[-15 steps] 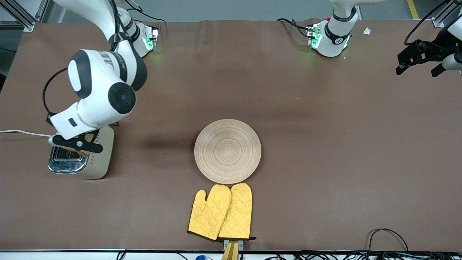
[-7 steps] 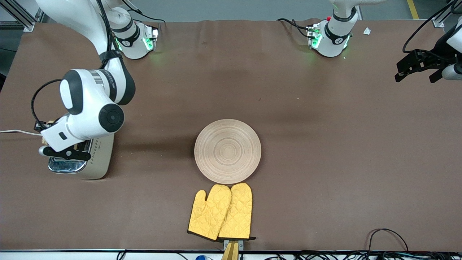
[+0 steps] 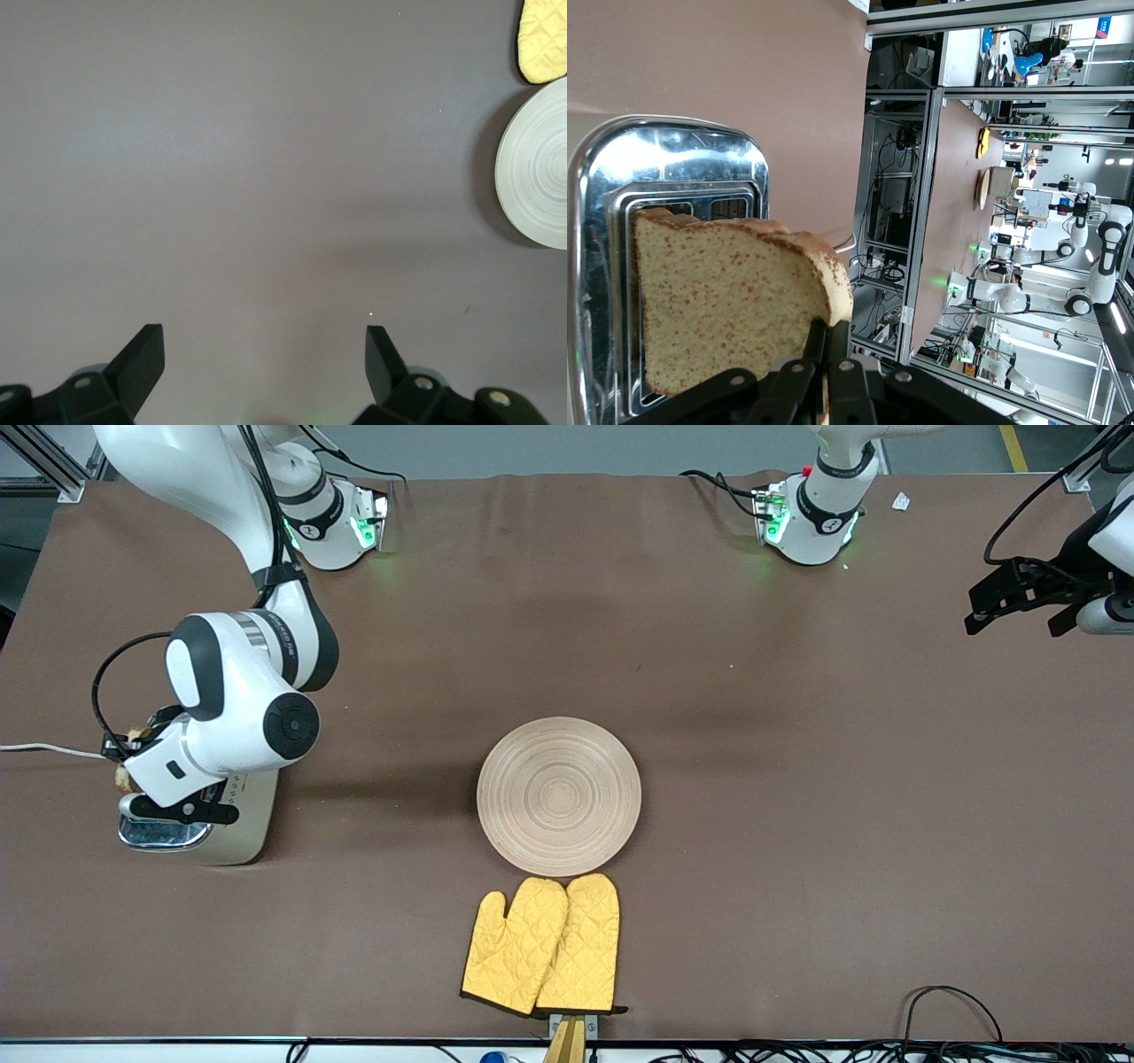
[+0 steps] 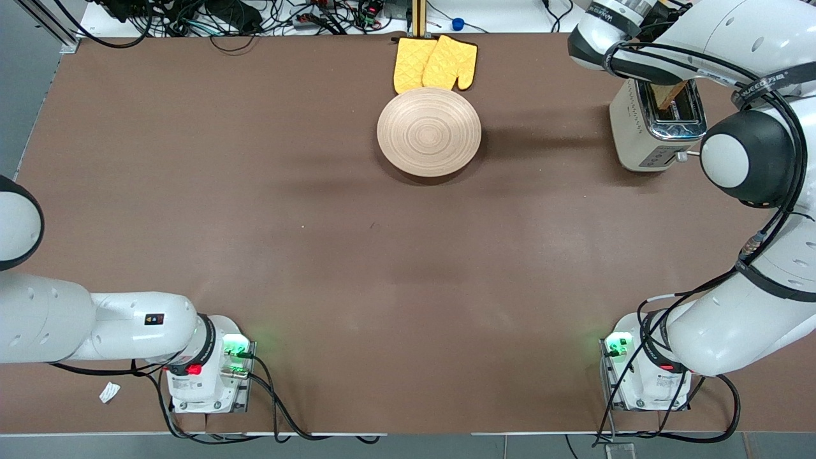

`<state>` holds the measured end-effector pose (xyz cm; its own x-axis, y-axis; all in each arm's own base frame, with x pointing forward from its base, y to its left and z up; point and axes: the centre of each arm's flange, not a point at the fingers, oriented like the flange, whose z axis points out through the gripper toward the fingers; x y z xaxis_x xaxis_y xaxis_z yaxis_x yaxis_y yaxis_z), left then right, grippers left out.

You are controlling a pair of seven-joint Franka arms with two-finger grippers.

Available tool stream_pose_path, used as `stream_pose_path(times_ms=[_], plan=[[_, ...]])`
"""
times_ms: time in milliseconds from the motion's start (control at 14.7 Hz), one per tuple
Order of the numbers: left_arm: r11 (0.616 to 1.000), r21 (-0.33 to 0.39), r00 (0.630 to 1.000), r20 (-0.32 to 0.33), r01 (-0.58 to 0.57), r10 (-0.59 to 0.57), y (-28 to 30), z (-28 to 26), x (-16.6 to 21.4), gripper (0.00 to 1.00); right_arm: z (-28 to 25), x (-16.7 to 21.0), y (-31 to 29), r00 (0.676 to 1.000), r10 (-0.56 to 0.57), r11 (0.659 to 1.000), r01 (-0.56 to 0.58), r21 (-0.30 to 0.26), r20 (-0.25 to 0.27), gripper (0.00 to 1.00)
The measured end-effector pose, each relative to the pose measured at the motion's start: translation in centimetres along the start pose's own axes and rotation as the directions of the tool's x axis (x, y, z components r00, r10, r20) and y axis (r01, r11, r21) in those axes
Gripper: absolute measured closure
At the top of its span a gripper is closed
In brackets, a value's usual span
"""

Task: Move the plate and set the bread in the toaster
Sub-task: 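Lower the bread into the toaster slot with the right gripper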

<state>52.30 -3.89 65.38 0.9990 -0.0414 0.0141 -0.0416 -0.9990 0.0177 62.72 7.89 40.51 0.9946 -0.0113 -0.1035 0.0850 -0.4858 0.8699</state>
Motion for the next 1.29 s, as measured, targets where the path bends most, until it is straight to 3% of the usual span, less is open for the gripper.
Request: stream_pose_path(times_ms=[885,1294], plan=[[1.0,0.015,1.0,-0.006,0.001,-0.001,-0.3,0.1,1.4,0.0,1.4,-0.4,-1.2,0.999,-0.028,1.0,0.028,-0.007,0.021,0.96],[1.0,0.02,1.0,-0.007,0.001,-0.001,-0.3,0.1,1.4,0.0,2.4,-0.2,-2.8,0.998,-0.055,0.999,0.055,0.001,0.006,0.96]])
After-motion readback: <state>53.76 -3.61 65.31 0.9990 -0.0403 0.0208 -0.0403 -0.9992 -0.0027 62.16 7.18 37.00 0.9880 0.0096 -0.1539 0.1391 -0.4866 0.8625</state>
